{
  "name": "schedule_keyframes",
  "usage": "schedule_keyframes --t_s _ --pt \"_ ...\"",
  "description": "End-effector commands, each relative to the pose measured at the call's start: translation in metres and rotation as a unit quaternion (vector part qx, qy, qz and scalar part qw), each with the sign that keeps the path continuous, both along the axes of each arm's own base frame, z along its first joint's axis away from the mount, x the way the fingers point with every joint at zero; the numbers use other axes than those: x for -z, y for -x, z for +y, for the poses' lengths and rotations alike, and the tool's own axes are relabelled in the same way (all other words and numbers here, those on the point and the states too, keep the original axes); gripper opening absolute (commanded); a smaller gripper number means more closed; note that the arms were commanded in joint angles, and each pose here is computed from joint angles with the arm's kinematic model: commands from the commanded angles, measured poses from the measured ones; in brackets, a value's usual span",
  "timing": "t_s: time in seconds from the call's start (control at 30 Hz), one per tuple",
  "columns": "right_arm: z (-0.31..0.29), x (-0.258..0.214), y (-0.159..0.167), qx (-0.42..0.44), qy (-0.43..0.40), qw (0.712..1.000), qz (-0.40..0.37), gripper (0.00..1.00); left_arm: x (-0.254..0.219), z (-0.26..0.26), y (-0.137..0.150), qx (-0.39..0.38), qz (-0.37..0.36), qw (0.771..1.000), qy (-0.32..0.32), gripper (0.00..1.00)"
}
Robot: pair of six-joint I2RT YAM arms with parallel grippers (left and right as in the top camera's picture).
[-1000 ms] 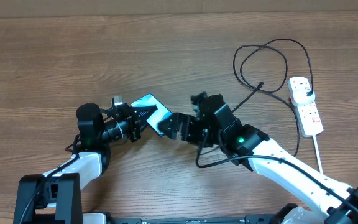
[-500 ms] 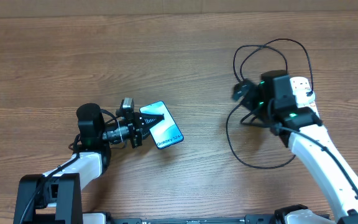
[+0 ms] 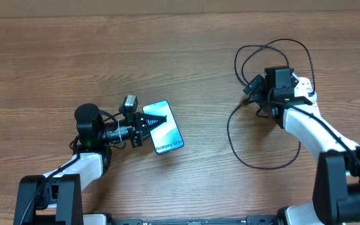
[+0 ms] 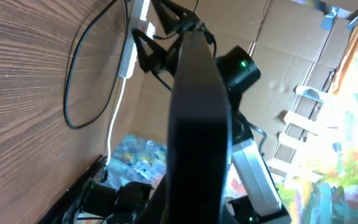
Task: Plug charger to phone and switch on socket
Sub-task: 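Open the right gripper and move it to the black cable plug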
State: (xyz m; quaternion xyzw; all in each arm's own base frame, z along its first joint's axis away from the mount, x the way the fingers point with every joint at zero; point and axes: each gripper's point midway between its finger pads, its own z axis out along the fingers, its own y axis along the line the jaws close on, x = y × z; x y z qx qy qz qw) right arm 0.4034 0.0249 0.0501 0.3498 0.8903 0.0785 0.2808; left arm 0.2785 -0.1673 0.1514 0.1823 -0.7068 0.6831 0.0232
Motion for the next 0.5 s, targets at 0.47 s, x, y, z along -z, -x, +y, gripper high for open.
schedule_keyframes --t_s 0.47 --pt "0.014 0.046 -0.02 -0.02 -0.029 0.999 0.014 0.59 -0.009 -0.001 0.001 0.013 0.008 1.0 0.009 0.04"
